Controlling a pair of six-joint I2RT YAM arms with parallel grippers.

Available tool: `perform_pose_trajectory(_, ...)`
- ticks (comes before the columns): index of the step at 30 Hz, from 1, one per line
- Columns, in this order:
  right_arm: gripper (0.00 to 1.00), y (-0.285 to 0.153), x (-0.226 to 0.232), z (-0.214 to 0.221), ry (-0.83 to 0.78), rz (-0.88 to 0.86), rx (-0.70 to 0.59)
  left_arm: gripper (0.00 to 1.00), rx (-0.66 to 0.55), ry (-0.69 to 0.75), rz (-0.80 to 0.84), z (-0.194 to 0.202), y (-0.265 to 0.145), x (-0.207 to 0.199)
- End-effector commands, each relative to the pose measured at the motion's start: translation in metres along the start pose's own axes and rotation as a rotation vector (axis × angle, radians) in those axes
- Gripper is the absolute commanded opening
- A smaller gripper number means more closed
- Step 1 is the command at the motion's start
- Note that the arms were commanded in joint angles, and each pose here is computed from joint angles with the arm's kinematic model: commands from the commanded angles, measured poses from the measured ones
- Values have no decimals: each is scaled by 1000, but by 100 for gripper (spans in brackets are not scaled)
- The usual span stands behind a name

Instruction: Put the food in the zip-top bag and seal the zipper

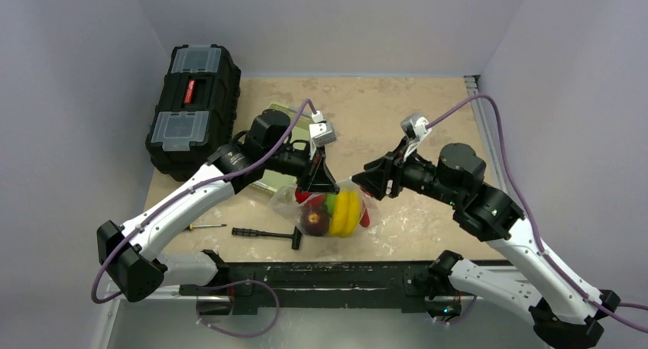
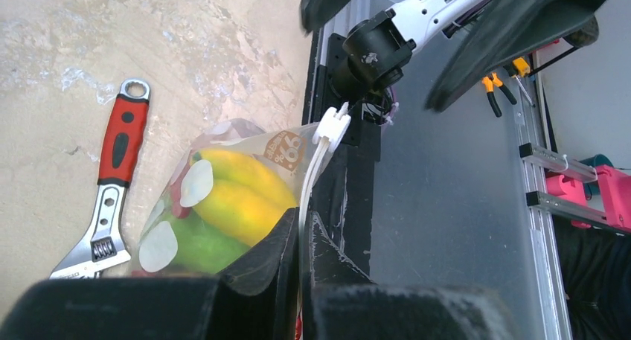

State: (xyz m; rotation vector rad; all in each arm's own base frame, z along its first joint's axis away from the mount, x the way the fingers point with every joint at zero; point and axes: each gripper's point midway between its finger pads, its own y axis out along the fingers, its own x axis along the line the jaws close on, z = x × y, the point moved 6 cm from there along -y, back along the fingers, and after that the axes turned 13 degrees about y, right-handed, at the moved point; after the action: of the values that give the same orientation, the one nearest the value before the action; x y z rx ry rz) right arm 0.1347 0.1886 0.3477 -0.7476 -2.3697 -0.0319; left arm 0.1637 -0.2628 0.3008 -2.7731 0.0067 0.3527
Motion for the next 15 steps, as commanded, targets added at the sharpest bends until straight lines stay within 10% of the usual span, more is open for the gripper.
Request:
perform_pose_trajectory(1, 53, -16, 0, -14, -3, 144, 58, 0, -31, 22, -9, -7, -5, -4)
perform_pose_trajectory(15, 53, 14, 6, 1, 32, -25, 280, 0, -40, 29, 9, -3, -8, -10)
